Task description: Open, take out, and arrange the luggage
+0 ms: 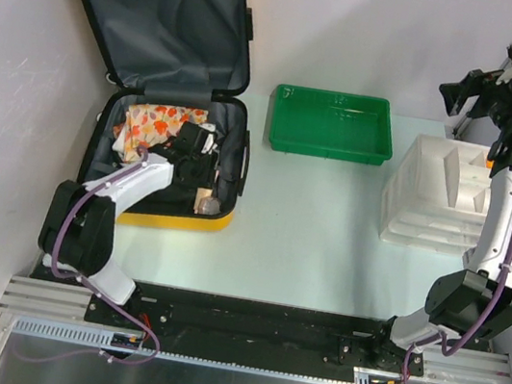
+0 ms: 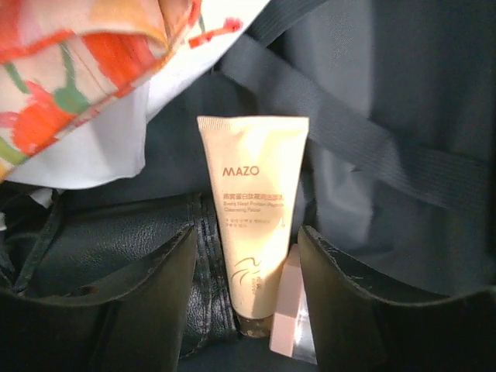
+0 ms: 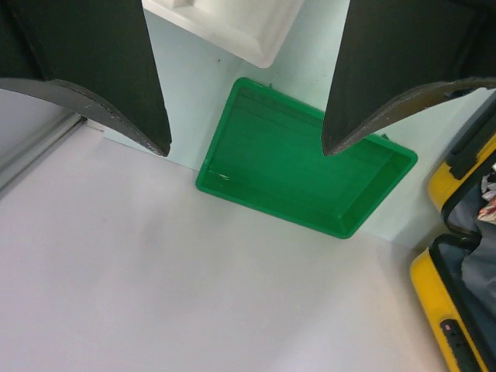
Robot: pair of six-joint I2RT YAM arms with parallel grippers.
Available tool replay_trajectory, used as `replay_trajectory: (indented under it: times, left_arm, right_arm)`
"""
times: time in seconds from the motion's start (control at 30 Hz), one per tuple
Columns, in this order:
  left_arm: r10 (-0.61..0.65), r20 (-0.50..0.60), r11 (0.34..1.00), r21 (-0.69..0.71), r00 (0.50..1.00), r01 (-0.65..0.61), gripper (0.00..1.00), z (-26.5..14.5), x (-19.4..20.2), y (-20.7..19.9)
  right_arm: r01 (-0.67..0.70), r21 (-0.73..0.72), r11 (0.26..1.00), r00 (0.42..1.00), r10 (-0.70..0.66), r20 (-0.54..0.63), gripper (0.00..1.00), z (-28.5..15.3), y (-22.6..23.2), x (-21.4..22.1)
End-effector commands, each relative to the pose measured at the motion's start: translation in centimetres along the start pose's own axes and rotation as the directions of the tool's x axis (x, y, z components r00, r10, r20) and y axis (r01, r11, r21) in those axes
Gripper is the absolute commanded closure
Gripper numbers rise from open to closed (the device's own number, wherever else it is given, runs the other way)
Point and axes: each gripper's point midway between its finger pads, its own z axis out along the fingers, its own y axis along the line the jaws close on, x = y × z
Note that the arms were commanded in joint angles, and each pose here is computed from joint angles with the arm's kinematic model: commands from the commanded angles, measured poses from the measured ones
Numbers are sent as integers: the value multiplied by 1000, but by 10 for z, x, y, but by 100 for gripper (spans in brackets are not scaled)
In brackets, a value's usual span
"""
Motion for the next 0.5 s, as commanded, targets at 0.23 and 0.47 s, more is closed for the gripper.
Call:
replay_trajectory:
  times: [0.23, 0.47]
  left_arm:
    - [-18, -142, 999, 28, 990, 23, 40, 34, 34, -11]
    - [56, -117, 995, 83, 992, -47, 44, 35, 25, -42]
  right_arm:
    - [7, 4, 1000, 1000, -7, 8, 16, -4, 14, -8]
    - [-2, 3, 1000, 1000, 2, 5, 16, -5, 17, -4]
